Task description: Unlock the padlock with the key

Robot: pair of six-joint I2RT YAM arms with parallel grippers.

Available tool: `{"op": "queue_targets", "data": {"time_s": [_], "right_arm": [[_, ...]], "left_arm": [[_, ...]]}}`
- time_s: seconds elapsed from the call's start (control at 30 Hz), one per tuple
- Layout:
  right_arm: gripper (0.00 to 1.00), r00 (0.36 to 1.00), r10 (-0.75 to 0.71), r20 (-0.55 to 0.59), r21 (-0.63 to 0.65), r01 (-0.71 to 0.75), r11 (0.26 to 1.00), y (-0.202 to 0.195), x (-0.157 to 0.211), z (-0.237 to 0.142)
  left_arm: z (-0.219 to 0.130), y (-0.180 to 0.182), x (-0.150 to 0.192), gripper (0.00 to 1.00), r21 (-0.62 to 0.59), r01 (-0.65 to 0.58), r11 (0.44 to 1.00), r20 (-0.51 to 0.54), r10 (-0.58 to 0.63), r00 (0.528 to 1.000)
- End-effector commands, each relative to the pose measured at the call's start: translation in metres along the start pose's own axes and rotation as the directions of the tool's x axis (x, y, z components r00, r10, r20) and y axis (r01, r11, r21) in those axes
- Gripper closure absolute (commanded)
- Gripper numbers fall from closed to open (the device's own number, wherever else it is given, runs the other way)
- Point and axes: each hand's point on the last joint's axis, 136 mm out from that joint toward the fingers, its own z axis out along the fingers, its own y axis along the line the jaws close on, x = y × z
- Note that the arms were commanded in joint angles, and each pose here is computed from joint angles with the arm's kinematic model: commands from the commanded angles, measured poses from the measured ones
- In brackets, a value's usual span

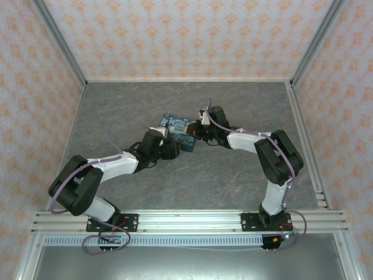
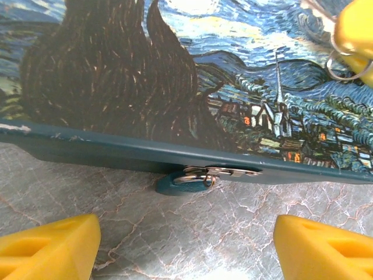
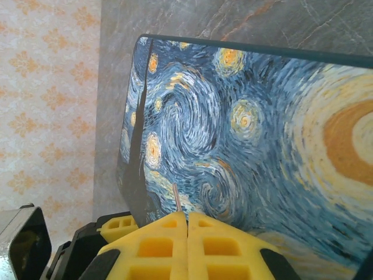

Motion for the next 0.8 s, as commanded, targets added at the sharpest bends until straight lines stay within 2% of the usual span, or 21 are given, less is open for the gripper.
{"op": "queue_targets", "data": {"time_s": [0.0, 0.17, 0.4, 0.77], "right_arm": [[1.0, 0.999, -0.031, 0.014, 0.032, 0.031, 0.999, -0.002, -0.008, 0.001], [1.0, 1.0, 0.017, -0.013, 0.101, -0.016, 0.995, -0.029, 0.007, 0.003], [1.0, 0.996, 0.092, -0.016, 0.117, -0.089, 0.989, -0.05, 0.025, 0.003], [1.0, 0.997, 0.079, -0.022, 0.107, -0.076, 0.991, -0.049, 0.028, 0.001]], "left_arm": [[0.002, -0.003, -0.011, 0.21, 0.017, 0.002, 1.0, 0.029, -0.003, 1.0], [0.006, -0.004, -0.013, 0.21, 0.024, -0.003, 1.0, 0.044, 0.002, 0.999], [0.017, -0.004, -0.014, 0.21, 0.025, -0.008, 1.0, 0.049, 0.007, 0.999], [0.03, 0.0, -0.017, 0.29, 0.015, -0.038, 0.999, 0.082, 0.036, 0.996]]}}
